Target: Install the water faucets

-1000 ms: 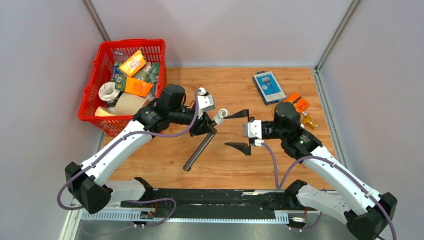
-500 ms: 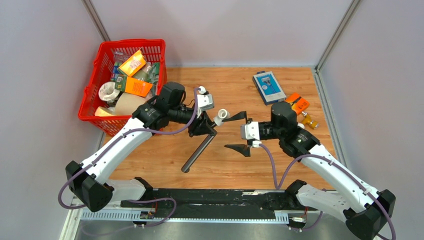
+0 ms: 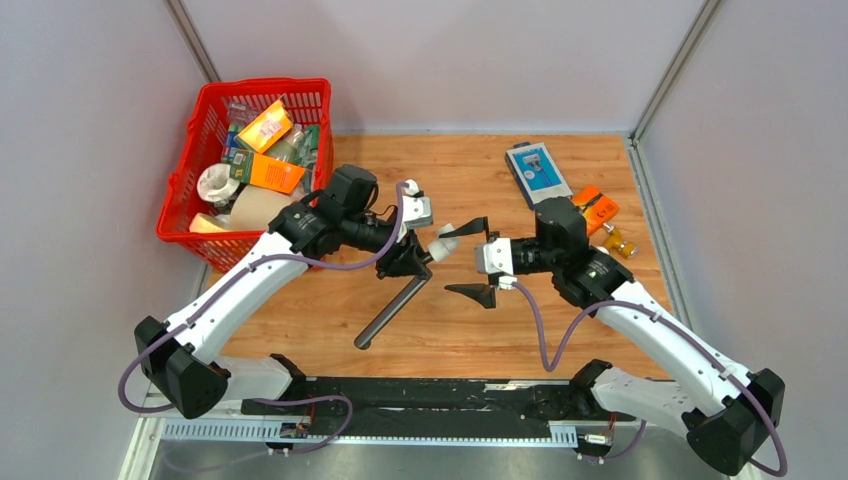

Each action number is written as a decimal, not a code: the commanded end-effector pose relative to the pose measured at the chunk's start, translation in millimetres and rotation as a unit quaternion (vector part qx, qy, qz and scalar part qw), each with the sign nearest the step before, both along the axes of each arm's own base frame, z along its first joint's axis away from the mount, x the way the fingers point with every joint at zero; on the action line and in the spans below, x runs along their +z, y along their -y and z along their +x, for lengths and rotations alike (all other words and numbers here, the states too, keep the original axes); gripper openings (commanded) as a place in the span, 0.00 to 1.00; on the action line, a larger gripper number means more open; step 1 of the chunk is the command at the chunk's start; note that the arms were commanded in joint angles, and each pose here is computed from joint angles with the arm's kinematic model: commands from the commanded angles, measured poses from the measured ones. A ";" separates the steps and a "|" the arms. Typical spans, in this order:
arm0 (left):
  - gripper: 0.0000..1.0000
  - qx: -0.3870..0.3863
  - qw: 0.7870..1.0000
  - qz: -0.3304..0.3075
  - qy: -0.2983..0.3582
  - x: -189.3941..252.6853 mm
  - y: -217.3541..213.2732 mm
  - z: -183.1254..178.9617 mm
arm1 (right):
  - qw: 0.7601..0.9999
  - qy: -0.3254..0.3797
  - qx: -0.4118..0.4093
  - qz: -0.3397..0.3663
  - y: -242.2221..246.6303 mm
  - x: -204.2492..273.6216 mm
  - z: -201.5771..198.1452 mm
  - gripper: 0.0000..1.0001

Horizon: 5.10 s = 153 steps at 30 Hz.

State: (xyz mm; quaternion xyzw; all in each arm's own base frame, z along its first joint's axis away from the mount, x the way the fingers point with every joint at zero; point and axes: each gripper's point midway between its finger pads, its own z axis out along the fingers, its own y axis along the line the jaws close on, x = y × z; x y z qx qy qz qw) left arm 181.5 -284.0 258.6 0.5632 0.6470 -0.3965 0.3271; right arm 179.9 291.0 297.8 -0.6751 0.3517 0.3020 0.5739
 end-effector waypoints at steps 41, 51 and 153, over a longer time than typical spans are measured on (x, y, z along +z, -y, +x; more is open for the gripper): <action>0.00 0.142 0.961 -0.026 0.237 50.2 -12.1 63.0 | 0.988 -0.146 0.020 -0.037 -17.8 -16.9 0.4 0.54; 0.00 0.326 0.864 -0.022 0.383 67.4 -31.5 100.9 | 0.899 -0.420 -0.121 -0.039 -39.1 -21.0 35.8 0.13; 0.00 0.477 0.853 0.126 0.173 -36.3 -56.3 171.8 | 0.727 -0.202 -0.573 0.321 182.4 42.9 88.8 1.00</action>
